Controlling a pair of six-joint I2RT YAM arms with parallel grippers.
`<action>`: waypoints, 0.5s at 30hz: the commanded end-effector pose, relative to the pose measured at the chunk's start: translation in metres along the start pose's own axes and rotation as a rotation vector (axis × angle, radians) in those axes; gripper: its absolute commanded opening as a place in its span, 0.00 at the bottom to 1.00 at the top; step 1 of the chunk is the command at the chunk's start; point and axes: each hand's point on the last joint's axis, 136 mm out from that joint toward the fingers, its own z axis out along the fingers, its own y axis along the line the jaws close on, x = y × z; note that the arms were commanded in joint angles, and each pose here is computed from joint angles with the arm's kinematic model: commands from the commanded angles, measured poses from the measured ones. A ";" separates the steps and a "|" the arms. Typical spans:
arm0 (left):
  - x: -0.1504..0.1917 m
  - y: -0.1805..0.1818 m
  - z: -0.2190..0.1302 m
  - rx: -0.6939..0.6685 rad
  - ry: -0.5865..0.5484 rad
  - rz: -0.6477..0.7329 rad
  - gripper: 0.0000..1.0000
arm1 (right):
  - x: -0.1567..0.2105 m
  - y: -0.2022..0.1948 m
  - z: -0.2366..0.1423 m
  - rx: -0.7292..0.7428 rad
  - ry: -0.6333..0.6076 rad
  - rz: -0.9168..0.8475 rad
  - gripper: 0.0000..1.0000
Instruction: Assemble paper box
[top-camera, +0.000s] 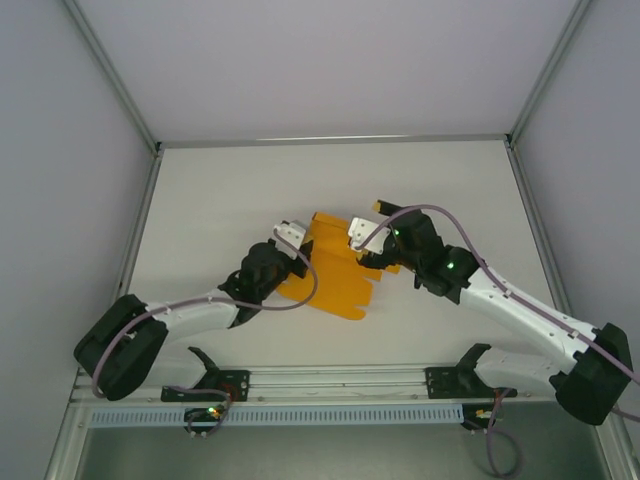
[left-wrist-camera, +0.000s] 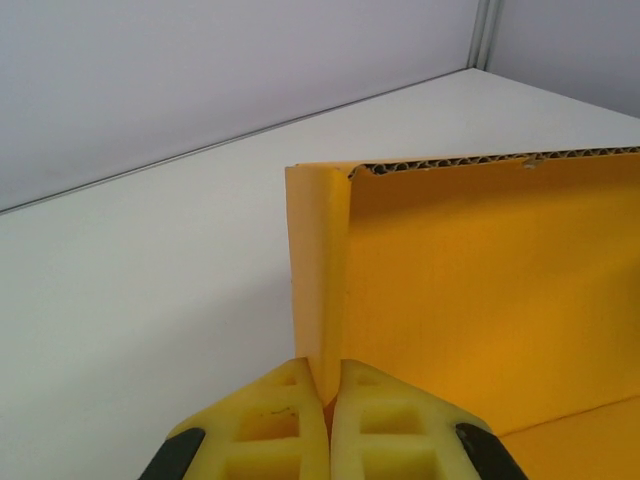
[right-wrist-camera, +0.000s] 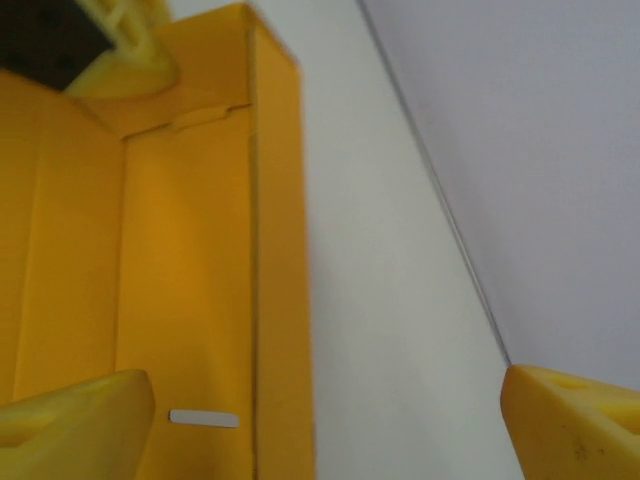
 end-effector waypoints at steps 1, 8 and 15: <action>-0.009 -0.002 -0.002 -0.012 0.006 -0.010 0.00 | -0.001 0.004 0.009 -0.002 0.000 -0.009 0.74; -0.012 -0.012 -0.003 0.010 0.012 -0.009 0.00 | -0.014 0.003 0.027 0.003 -0.033 -0.046 0.61; -0.019 -0.011 -0.004 -0.010 0.002 -0.023 0.00 | -0.003 0.018 0.044 -0.046 0.038 -0.073 0.36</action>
